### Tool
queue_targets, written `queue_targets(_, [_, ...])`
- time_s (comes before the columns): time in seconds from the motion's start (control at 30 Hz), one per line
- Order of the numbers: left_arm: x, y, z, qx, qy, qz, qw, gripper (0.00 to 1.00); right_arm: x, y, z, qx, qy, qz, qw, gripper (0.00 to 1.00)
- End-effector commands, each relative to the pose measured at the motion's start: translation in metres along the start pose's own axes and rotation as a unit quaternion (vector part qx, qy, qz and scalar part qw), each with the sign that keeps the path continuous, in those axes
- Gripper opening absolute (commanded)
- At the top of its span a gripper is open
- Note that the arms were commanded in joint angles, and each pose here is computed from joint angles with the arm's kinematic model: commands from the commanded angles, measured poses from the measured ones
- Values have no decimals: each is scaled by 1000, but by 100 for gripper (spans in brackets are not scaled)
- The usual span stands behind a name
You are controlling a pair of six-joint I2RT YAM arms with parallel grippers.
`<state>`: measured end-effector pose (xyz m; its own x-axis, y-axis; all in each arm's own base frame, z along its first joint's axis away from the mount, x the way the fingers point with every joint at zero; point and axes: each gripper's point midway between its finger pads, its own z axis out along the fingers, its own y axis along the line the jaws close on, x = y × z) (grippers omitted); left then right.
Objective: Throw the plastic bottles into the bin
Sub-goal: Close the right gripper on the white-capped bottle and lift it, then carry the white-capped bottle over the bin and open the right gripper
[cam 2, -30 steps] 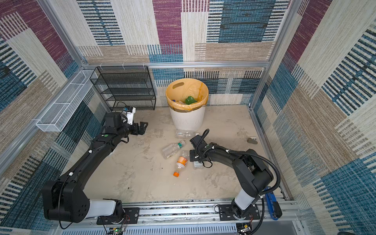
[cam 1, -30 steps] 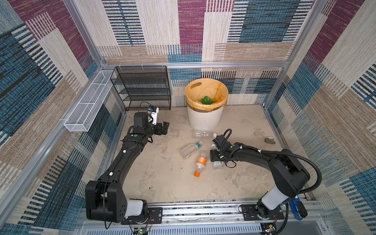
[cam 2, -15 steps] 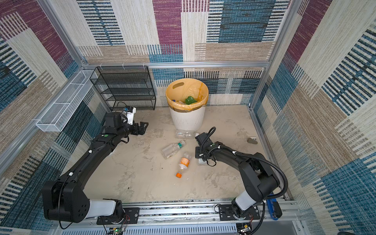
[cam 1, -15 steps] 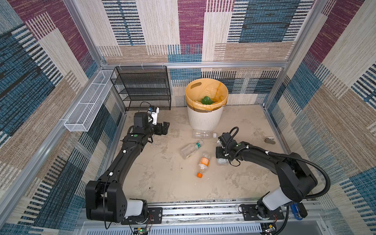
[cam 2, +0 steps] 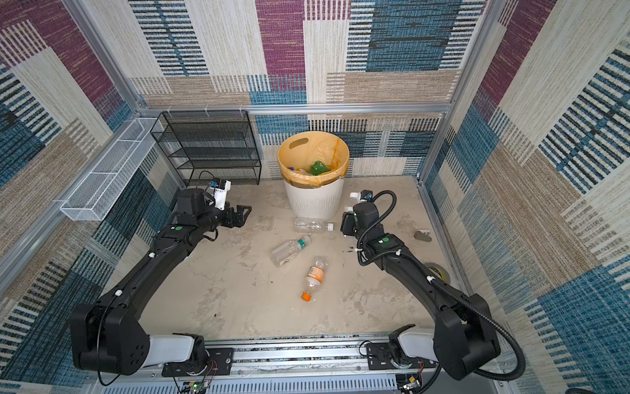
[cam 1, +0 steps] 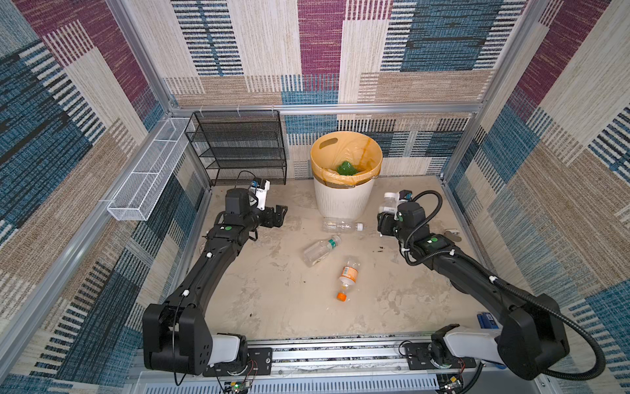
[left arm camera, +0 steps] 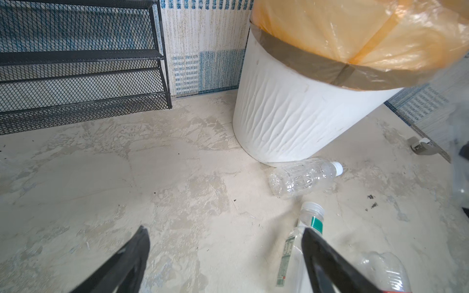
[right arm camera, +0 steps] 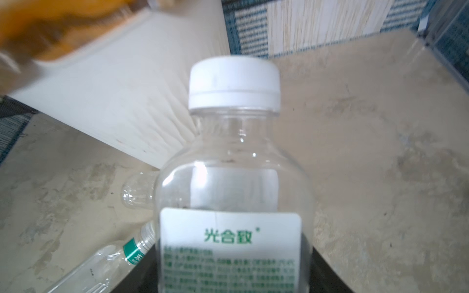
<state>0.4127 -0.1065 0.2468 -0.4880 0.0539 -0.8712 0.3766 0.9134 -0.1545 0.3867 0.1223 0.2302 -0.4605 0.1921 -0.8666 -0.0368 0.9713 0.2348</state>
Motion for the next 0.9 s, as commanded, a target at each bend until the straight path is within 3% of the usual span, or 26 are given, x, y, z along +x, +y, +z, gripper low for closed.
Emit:
queue_targets(0.0, [-6,-8,-1,18,-15,14,1000,94,-82,14,-34,-25,-166,-21,986,62])
queue_targets(0.07, [-6,-12,-2,25,-19,19,999,93,-114,15,-67,-36,-250,-26,967,62])
queue_targets(0.23, [-13,-33,-8,57,-47,45,996,94,-163,15,-152,-57,-438,-40,896,61])
queue_targets(0.43, [-17,-72,-22,83,-69,113,988,94,-198,17,-225,-32,-554,-100,826,62])
queue_targets(0.57, [-13,-98,-24,98,-62,147,982,94,-211,33,-244,-71,-584,-110,801,63])
queue_targets(0.63, [-11,-110,-24,108,-57,153,981,94,-223,52,-232,-109,-573,-112,805,64])
queue_targets(0.67, [-10,-117,-25,113,-57,156,980,94,-234,62,-216,-125,-555,-104,816,64])
queue_targets(0.77, [-4,-138,-27,129,-54,157,978,94,-264,96,-130,-146,-447,-83,879,66])
queue_targets(0.87, [8,-159,-30,149,-37,157,976,95,-267,131,-32,-156,-309,-107,932,82])
